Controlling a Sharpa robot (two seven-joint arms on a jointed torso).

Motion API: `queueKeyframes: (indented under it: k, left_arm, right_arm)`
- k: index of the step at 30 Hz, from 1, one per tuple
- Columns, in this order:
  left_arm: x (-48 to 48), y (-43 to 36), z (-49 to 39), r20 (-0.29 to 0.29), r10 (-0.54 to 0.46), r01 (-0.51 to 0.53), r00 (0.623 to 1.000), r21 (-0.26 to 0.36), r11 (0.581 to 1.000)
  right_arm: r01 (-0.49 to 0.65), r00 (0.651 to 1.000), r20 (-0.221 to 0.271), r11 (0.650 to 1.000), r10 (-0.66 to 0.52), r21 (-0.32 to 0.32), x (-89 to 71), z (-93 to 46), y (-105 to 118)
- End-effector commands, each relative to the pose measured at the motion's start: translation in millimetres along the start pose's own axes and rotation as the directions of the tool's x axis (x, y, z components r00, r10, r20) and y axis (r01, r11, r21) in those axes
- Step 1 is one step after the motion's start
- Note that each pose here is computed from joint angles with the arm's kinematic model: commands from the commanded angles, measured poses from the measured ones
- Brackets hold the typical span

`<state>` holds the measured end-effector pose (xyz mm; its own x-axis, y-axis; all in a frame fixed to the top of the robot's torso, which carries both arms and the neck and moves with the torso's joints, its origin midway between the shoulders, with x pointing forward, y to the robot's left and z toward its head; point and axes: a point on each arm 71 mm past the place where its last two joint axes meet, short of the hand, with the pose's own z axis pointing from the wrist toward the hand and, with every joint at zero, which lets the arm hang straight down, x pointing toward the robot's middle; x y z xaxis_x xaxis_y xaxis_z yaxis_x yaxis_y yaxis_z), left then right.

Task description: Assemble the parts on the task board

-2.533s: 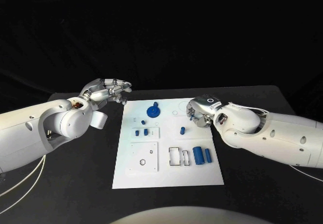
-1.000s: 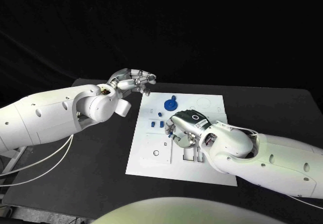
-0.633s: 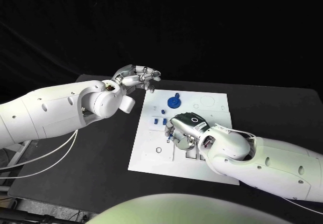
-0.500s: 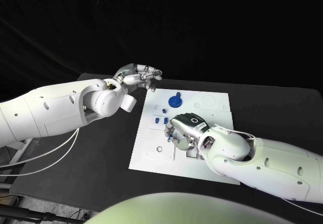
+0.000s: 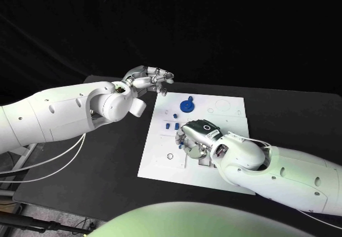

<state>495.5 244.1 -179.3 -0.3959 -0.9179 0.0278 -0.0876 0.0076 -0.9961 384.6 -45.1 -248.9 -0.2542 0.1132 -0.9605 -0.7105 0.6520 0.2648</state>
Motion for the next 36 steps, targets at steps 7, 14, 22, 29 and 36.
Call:
queueKeyframes:
  k: [7, 14, 22, 29, 36]
  left_arm:
    - [2.6, 0.1, 0.7, -0.024, -0.011, 0.011, 1.0, -0.005, 1.0]
    - [2.9, 0.2, 0.7, -0.026, -0.011, 0.011, 1.0, -0.007, 1.0]
    - [3.1, 0.4, 0.8, -0.027, -0.01, 0.01, 1.0, -0.008, 1.0]
    - [2.3, 1.7, 1.8, -0.023, -0.006, 0.005, 1.0, -0.016, 1.0]
    - [1.7, 3.0, 1.9, -0.022, -0.004, 0.003, 1.0, -0.021, 1.0]
  right_arm:
    - [0.019, 1.0, -0.025, 1.0, -0.019, -0.011, 2.8, -0.3, 0.5]
    - [0.032, 0.998, -0.047, 1.0, -0.032, 0.0, 5.7, 1.8, 0.3]
    - [0.034, 0.997, -0.064, 0.999, -0.033, 0.001, 10.6, 2.7, 3.7]
    - [0.022, 0.997, -0.068, 1.0, -0.022, -0.002, 12.6, 1.0, 8.9]
    - [0.029, 0.996, -0.085, 0.999, -0.027, 0.02, 14.5, -0.6, 3.9]
